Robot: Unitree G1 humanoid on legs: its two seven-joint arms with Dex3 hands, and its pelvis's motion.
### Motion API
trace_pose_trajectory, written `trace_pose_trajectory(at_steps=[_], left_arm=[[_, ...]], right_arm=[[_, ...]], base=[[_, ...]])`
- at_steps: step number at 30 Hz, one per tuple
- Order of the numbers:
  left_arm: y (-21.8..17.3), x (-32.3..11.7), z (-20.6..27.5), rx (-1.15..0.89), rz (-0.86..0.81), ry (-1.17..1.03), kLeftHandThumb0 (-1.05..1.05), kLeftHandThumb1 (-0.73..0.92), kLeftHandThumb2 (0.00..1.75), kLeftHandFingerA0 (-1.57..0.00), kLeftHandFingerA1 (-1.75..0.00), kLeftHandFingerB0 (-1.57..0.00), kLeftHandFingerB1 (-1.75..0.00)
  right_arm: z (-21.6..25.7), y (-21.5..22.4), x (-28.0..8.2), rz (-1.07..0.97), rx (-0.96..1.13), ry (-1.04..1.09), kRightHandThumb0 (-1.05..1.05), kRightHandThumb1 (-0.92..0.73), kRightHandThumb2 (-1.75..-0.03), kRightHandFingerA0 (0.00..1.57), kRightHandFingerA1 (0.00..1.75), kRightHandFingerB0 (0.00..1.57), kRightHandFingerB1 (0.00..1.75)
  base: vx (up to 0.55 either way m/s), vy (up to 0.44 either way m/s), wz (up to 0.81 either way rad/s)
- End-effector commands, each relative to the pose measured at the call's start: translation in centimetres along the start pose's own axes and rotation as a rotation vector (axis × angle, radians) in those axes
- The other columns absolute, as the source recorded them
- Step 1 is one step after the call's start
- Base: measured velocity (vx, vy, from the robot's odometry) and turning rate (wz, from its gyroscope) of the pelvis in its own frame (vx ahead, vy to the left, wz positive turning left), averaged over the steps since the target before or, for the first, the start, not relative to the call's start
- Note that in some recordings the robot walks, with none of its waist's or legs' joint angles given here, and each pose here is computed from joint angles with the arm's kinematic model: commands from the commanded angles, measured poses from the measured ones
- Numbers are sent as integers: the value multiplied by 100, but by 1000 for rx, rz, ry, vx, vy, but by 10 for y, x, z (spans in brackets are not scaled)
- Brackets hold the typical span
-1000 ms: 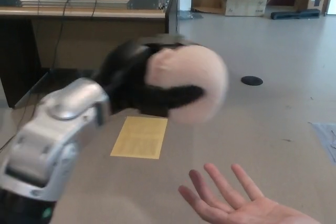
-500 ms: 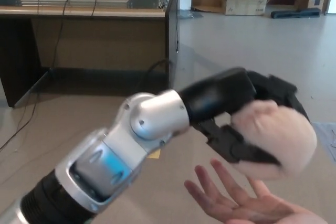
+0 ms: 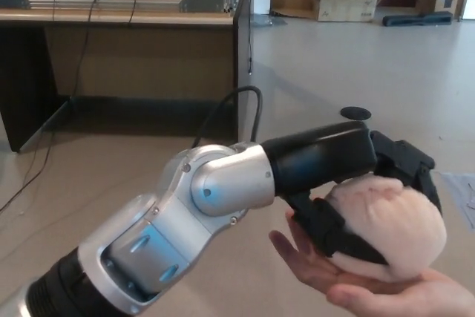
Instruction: The robot extends its left hand to pick up an emotional support dumpling from the palm of a person and brings its hand down by its side. Then it extends its arm again to hand the dumpling back to the person.
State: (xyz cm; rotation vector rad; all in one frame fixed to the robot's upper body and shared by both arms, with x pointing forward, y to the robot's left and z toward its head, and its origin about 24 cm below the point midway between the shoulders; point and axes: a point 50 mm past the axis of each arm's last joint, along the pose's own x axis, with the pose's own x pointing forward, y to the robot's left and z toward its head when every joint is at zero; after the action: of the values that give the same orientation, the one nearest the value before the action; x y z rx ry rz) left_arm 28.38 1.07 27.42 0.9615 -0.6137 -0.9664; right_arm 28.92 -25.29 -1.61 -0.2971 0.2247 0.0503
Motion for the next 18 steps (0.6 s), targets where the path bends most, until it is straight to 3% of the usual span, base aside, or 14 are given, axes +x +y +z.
trace_pose_trajectory(at_steps=[1,2,3,4,5,6,7,8,11,12,13,14,18], left_arm=[[3,-9,-7,12,1,31,-28,70,61,-83,-85,-69,-43],[5,-10,-8,29,0,35,-70,47,76,-33,-46,-12,-38],[7,-11,-8,50,-2,37,-70,47,76,-33,-46,-12,-38],[9,-12,-8,60,-10,37,-73,54,58,-16,-29,-2,-23],[10,-12,-7,64,-15,36,-73,54,58,-16,-29,-2,-23],[14,-12,-6,68,-22,40,-90,48,65,-1,-26,0,-20],[18,-12,-4,71,-29,45,-90,48,65,-1,-26,0,-20],[21,-12,-2,73,-29,44,-94,58,58,0,-26,0,-18],[28,-12,3,77,-29,45,-98,55,63,0,-25,0,-19],[30,-13,5,77,-29,46,-97,43,76,-2,-19,0,-13],[30,-13,5,76,-29,46,-97,43,76,-2,-19,0,-13],[33,-14,7,79,-30,44,-82,44,90,0,-13,0,-7],[37,-16,9,70,-34,48,-82,45,89,0,-8,0,-5]], right_arm=[[3,-6,1,-18,-26,-2,-47,-59,-59,70,46,44,35],[3,-6,1,-19,-31,2,-53,-50,-79,62,56,37,45],[2,-6,1,-21,-37,7,-53,-50,-79,62,56,37,45],[2,-6,1,-22,-49,8,-49,-61,-59,78,47,43,34],[2,-7,1,-23,-57,9,-49,-61,-59,78,47,43,34],[3,-7,2,-24,-46,11,-54,-51,-79,68,57,38,46],[3,-7,2,-25,-29,13,-54,-51,-79,68,57,38,46],[3,-7,3,-27,-26,15,-46,-59,-58,79,46,43,34],[4,-7,3,-32,-36,15,-45,-59,-58,74,46,43,34],[4,-7,3,-34,-50,14,-45,-59,-58,78,46,44,34],[4,-7,3,-36,-58,14,-45,-59,-58,78,46,44,34],[4,-7,3,-31,-54,12,-41,-61,-58,83,49,42,34],[5,-7,3,-29,-60,14,-45,-59,-58,85,48,43,34]], base=[[0,0,0],[0,0,0],[0,0,0],[0,0,0],[0,0,0],[0,0,0],[0,0,0],[0,0,0],[0,0,0],[0,0,0],[0,0,0],[0,0,0],[0,0,0]])
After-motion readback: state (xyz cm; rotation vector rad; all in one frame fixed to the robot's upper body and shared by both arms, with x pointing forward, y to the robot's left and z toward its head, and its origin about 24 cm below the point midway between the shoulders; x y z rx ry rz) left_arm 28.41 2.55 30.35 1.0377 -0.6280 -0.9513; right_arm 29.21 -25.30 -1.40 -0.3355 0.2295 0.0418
